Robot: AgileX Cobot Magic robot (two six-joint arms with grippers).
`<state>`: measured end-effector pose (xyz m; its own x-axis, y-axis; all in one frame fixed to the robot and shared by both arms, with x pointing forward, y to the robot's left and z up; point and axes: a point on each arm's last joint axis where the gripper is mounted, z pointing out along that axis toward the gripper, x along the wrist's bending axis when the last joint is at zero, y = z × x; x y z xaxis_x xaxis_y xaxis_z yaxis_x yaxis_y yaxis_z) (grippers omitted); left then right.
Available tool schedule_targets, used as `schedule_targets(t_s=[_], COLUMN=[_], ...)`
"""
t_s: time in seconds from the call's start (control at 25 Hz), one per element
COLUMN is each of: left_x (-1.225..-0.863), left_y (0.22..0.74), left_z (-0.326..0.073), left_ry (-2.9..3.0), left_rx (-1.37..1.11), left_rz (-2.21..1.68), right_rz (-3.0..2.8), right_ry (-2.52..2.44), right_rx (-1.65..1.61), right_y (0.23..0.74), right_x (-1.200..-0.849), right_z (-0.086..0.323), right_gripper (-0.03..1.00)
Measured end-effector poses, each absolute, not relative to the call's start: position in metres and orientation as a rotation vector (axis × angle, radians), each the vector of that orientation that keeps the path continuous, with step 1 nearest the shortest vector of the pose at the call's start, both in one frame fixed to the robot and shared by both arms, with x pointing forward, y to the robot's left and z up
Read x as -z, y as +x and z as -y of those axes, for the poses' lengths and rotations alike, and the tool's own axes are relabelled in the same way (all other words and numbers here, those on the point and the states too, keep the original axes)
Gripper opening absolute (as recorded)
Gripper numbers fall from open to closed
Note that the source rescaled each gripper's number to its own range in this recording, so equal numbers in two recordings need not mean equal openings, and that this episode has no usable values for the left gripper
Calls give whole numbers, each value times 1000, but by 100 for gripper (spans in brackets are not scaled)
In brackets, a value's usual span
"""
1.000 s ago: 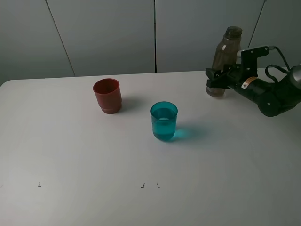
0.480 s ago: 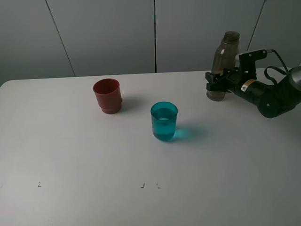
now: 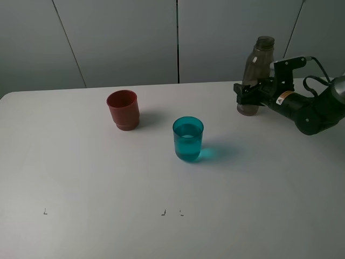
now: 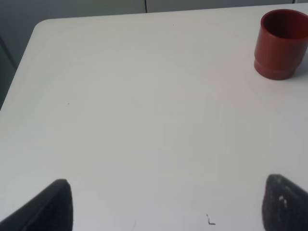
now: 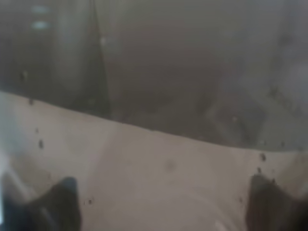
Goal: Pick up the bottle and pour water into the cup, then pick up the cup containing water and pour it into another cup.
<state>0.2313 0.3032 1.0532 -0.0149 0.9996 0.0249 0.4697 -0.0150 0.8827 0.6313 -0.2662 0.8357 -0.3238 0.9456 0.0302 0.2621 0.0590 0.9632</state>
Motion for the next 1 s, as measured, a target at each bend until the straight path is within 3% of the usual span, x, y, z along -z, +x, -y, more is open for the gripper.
schedule_targets(t_s=[0.08, 0.16, 1.0], left_x=[-1053, -1053, -1053], left_y=[231, 231, 231], left_z=[-303, -303, -303], left_ry=[1567, 1561, 1561], left_rx=[-968, -964, -964], left_rz=[-1567, -1571, -1571], right_rz=[-1670, -1672, -1797], right_ry=[1238, 1243, 1289], right_rx=[-1300, -1298, -1188], right_y=[631, 631, 596], right_x=[-835, -835, -852], right_z=[266, 266, 268], right_gripper=[89, 98, 100])
